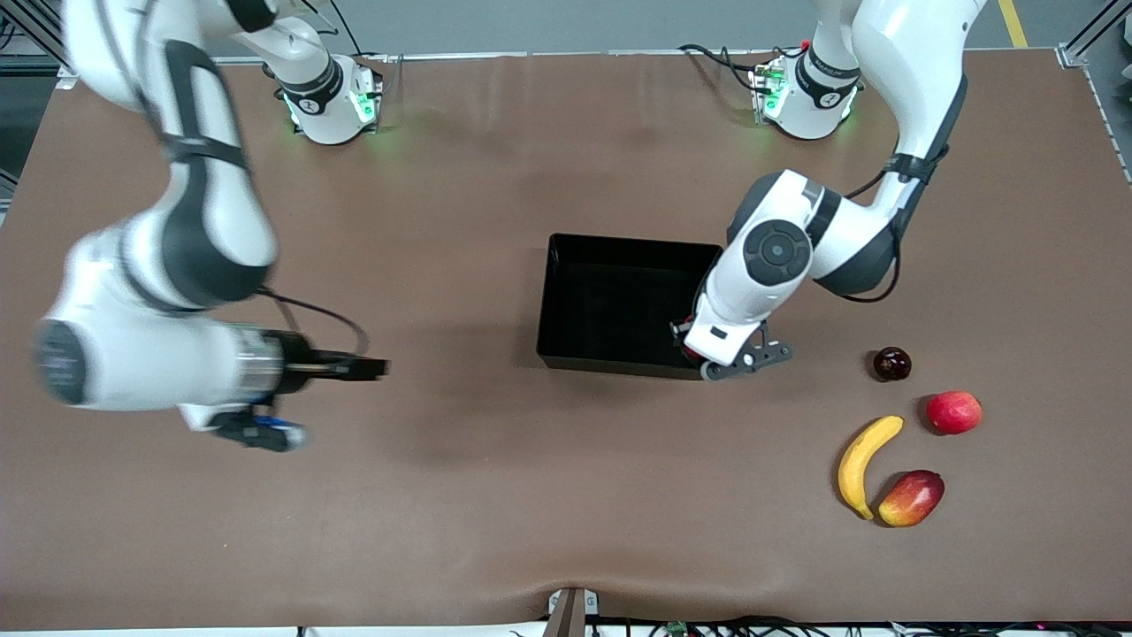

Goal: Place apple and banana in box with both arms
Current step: 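Carry the apple over the box with the left gripper and release it, then move the left gripper back over the yellow banana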

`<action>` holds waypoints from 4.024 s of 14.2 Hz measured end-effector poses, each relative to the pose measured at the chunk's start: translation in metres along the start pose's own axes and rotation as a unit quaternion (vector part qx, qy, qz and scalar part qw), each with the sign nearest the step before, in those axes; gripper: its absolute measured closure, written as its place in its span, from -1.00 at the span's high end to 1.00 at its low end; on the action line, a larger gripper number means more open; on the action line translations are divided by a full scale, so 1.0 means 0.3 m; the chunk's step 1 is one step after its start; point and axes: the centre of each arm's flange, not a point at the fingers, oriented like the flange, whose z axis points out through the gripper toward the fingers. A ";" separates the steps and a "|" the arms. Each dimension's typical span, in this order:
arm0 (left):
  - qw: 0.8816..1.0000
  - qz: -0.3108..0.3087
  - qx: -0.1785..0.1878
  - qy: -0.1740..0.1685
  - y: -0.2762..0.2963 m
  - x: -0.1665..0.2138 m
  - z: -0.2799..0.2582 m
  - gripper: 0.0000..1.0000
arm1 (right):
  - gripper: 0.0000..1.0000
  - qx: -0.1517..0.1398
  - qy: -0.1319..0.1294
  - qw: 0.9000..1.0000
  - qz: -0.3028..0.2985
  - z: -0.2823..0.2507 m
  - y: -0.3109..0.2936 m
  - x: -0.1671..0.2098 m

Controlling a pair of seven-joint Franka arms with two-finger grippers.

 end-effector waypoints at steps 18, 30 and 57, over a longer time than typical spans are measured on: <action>1.000 0.018 -0.002 -0.014 0.016 -0.270 0.285 0.32 | 1.00 -0.137 0.086 0.986 -0.039 -0.700 0.413 -0.609; 0.998 0.045 0.028 -0.019 -0.013 -0.334 0.399 0.32 | 1.00 -0.146 0.084 0.982 -0.087 -0.695 0.501 -0.578; 0.975 0.222 0.008 0.020 -0.663 0.630 0.017 1.00 | 1.00 -0.162 0.101 0.975 -0.112 -0.687 0.537 -0.688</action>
